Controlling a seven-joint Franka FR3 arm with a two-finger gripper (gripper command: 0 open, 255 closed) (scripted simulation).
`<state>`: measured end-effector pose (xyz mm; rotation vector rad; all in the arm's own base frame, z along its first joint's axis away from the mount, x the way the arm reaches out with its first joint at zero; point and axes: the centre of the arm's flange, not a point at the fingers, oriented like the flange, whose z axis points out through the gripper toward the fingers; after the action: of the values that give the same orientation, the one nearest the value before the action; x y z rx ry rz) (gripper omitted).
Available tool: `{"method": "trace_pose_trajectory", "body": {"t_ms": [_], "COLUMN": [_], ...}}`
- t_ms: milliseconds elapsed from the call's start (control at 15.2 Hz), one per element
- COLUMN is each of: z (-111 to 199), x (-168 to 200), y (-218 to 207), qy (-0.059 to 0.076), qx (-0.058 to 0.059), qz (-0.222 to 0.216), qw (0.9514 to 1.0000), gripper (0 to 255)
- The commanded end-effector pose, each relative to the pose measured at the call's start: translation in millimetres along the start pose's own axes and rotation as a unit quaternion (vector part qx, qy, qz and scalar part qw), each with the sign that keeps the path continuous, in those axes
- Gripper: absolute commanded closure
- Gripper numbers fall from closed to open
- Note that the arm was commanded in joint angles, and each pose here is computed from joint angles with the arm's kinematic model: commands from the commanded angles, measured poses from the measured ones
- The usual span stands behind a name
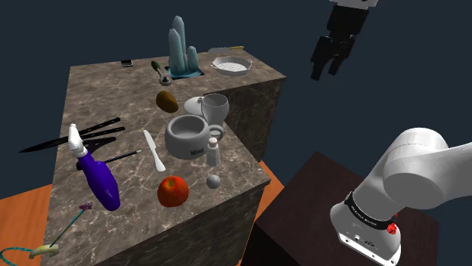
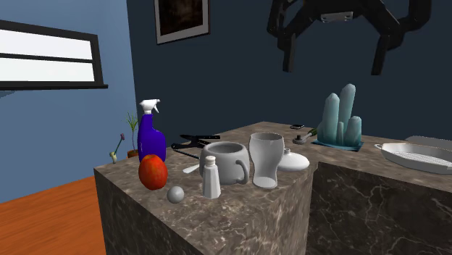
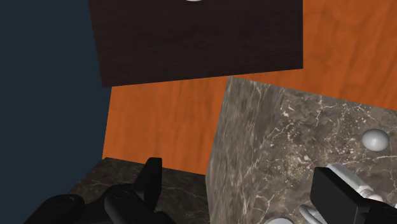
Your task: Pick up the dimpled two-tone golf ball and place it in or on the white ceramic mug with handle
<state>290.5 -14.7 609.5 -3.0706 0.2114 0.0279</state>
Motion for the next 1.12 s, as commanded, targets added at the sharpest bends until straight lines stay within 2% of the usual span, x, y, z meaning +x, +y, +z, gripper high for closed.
{"method": "trace_pose_trajectory", "body": {"t_ms": [0, 528, 1056], "z": [0, 67, 135], "x": [0, 18, 41], "y": [0, -82, -161], "qy": [0.0, -0.019, -0.039], "qx": [0.0, -0.003, -0.006], "qz": [0.0, 0.048, 0.097], "qw": [1.0, 0.9986, 0.9946], "gripper": [0, 0, 0]}}
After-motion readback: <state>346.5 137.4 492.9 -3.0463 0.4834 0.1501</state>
